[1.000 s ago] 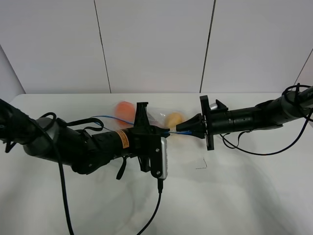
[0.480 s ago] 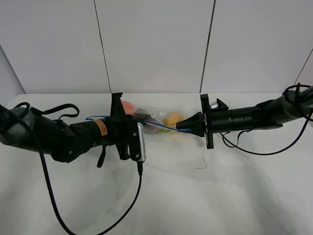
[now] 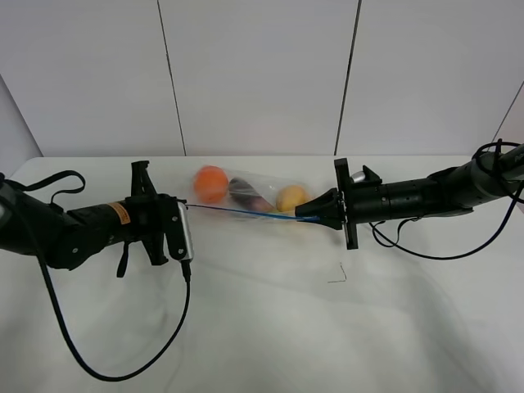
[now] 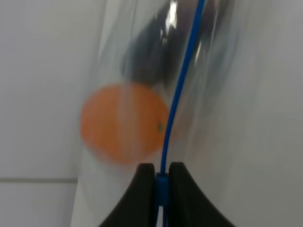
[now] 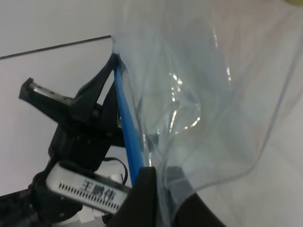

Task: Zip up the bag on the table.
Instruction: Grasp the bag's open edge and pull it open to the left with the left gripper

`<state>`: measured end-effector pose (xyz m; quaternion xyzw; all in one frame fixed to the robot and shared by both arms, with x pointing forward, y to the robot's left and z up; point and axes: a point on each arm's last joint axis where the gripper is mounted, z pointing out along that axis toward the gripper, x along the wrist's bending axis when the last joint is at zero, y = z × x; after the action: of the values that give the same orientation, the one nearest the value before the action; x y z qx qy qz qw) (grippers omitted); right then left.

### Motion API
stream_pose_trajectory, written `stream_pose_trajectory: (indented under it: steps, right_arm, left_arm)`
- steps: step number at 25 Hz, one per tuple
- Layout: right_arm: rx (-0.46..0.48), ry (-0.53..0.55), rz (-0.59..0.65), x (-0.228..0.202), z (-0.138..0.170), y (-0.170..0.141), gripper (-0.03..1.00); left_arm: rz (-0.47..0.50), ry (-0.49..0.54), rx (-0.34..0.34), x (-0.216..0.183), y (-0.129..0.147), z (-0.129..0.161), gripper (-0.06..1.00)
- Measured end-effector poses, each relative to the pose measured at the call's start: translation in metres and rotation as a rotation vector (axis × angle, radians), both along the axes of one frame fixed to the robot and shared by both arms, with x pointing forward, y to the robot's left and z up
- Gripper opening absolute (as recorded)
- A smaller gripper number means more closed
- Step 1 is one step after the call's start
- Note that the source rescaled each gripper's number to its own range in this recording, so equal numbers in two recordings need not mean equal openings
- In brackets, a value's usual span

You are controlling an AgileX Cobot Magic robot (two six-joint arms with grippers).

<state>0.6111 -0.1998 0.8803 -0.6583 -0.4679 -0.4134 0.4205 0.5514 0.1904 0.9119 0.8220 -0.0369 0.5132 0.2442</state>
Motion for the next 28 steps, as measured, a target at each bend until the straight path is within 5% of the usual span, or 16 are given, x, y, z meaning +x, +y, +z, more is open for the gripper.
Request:
stream_pose_trajectory:
  steps: [11, 21, 24, 28]
  right_arm:
    - [0.0, 0.0, 0.0, 0.0, 0.0, 0.0, 0.0]
    - [0.003, -0.003, 0.0, 0.001, 0.001, 0.001, 0.0]
    - [-0.005, -0.003, 0.008, 0.0, 0.0, 0.0, 0.0]
    - [-0.01, -0.003, 0.013, 0.0, 0.0, -0.001, 0.0]
  left_arm:
    - [0.139, 0.003, 0.008, 0.012, 0.047, -0.001, 0.0]
    - [0.11, -0.002, 0.035, 0.012, 0.051, -0.002, 0.02]
    - [0.133, 0.018, 0.04, 0.012, 0.055, -0.003, 0.19]
    - [0.153, 0.041, 0.041, 0.012, 0.059, -0.005, 0.58]
